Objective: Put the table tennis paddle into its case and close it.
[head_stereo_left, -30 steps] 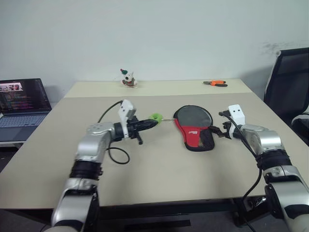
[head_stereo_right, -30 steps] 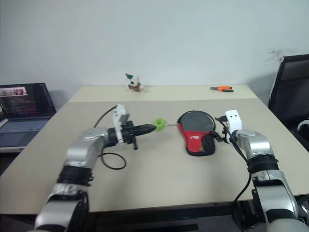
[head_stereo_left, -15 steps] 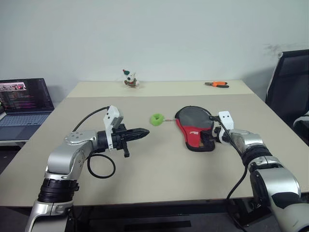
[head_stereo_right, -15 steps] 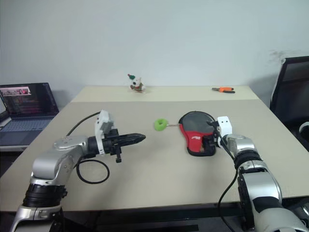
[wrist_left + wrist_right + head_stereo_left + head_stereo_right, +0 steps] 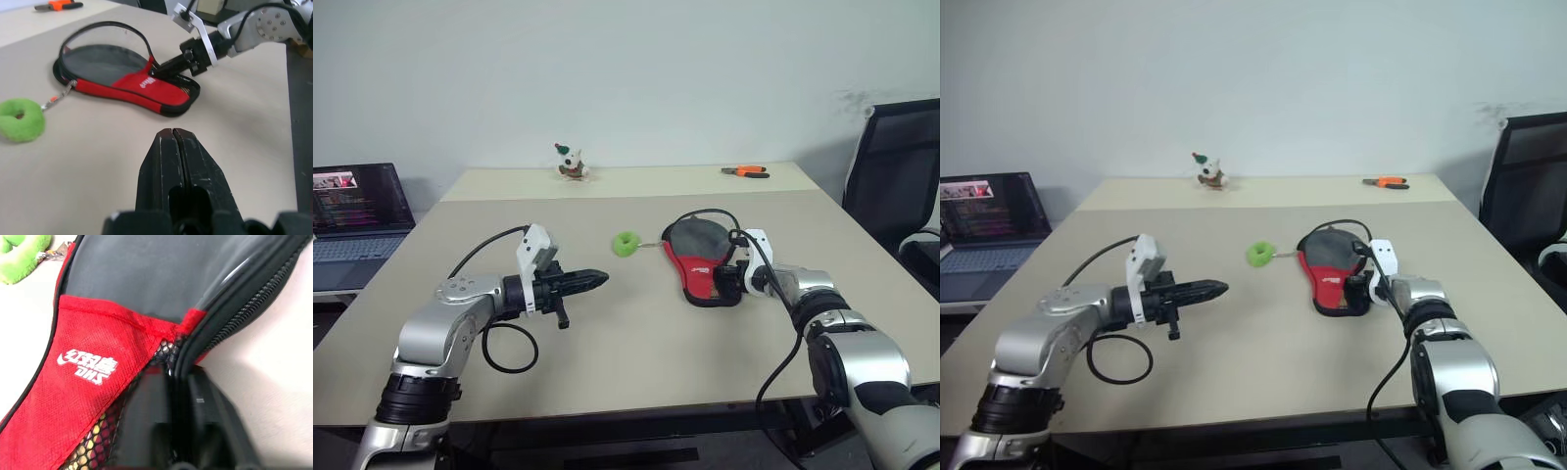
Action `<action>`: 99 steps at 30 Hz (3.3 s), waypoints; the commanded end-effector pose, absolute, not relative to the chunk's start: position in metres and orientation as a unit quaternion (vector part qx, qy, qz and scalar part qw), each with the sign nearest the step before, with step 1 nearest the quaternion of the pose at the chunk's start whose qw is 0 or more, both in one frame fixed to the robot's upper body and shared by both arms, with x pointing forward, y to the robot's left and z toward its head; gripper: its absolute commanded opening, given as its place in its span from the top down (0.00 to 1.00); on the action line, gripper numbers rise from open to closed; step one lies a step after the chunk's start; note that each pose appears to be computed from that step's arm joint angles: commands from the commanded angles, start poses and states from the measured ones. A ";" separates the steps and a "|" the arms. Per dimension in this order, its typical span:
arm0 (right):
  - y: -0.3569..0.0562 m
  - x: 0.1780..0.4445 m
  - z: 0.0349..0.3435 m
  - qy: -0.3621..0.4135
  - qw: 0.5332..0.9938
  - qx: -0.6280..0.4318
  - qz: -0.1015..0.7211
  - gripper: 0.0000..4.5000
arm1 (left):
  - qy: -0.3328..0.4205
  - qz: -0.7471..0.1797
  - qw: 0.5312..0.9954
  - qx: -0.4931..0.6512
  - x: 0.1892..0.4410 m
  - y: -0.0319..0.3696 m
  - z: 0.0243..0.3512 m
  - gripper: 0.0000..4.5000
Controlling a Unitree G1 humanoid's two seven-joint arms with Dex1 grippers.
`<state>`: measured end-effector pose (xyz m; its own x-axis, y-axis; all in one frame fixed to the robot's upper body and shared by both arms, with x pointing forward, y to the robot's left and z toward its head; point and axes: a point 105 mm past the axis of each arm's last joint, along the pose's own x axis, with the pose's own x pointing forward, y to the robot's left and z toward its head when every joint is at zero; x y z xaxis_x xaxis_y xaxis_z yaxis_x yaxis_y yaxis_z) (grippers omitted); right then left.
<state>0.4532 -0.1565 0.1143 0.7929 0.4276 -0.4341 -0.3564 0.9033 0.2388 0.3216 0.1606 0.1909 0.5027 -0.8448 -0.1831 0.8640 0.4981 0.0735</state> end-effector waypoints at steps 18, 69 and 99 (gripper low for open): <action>-0.066 0.419 0.100 0.329 0.856 0.139 0.374 1.00 | 0.083 -0.517 0.849 0.076 0.285 0.167 0.183 1.00; -0.095 0.297 0.132 0.314 0.859 0.133 0.381 0.18 | 0.135 -0.579 0.800 0.079 0.232 0.159 0.153 1.00; -0.106 0.320 0.206 0.106 0.847 -0.067 0.517 0.00 | 0.080 -0.447 0.888 0.077 0.287 0.177 0.173 0.96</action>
<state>0.3289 -0.1224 0.1803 0.4884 0.8051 -0.3366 -0.8492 0.5273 0.0291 0.2872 0.1761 0.1588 0.5751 -0.7801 -0.2463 0.8095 0.5862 0.0332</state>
